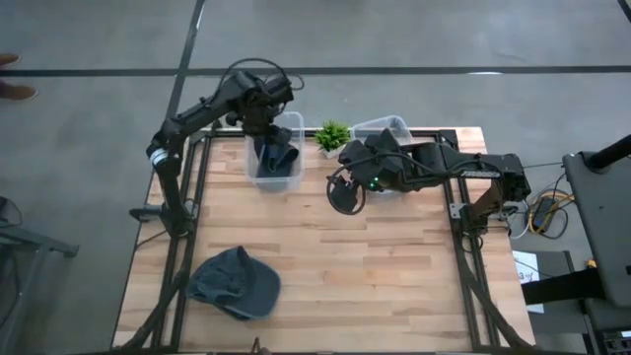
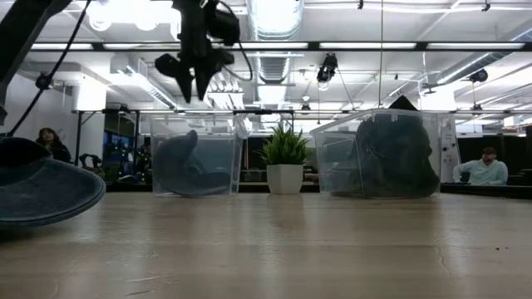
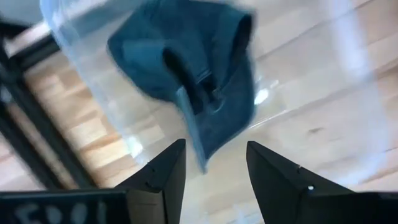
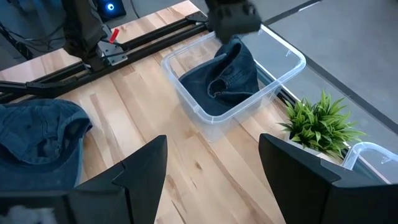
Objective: Pick & Place hat
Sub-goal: Put the right blue cap into the left transparent bin
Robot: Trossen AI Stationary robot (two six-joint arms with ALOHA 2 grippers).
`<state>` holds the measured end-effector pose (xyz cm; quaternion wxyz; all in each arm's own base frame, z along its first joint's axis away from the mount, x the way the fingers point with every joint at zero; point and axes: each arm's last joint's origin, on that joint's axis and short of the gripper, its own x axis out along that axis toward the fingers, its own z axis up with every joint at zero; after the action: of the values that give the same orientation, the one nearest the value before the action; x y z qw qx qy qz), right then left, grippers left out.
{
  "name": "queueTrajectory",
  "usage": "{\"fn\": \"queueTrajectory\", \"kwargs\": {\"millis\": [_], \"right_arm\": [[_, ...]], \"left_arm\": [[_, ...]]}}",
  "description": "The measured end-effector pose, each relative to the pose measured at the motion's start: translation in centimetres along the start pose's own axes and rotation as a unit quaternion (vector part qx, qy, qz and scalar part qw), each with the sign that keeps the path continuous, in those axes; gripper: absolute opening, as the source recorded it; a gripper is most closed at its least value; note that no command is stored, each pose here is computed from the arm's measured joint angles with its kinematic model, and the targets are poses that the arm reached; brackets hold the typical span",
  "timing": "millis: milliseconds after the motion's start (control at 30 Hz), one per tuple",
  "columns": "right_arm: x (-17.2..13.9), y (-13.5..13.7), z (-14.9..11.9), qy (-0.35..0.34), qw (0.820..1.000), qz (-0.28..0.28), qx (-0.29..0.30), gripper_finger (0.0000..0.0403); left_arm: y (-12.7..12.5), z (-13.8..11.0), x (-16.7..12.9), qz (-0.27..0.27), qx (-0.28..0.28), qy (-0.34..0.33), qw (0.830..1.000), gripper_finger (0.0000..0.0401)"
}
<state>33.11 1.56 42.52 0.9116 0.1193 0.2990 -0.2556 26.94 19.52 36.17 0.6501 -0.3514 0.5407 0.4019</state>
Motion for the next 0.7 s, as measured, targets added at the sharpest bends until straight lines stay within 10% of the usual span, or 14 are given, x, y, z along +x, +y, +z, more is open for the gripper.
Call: {"fn": "queueTrajectory", "kwargs": {"millis": [700], "right_arm": [[0.0,0.0,-0.1,0.003,1.0,-0.001,-0.007,0.0249]], "left_arm": [[3.1,-9.1,-11.8,-0.142,-0.035,-0.14,0.979,0.0161]]}}
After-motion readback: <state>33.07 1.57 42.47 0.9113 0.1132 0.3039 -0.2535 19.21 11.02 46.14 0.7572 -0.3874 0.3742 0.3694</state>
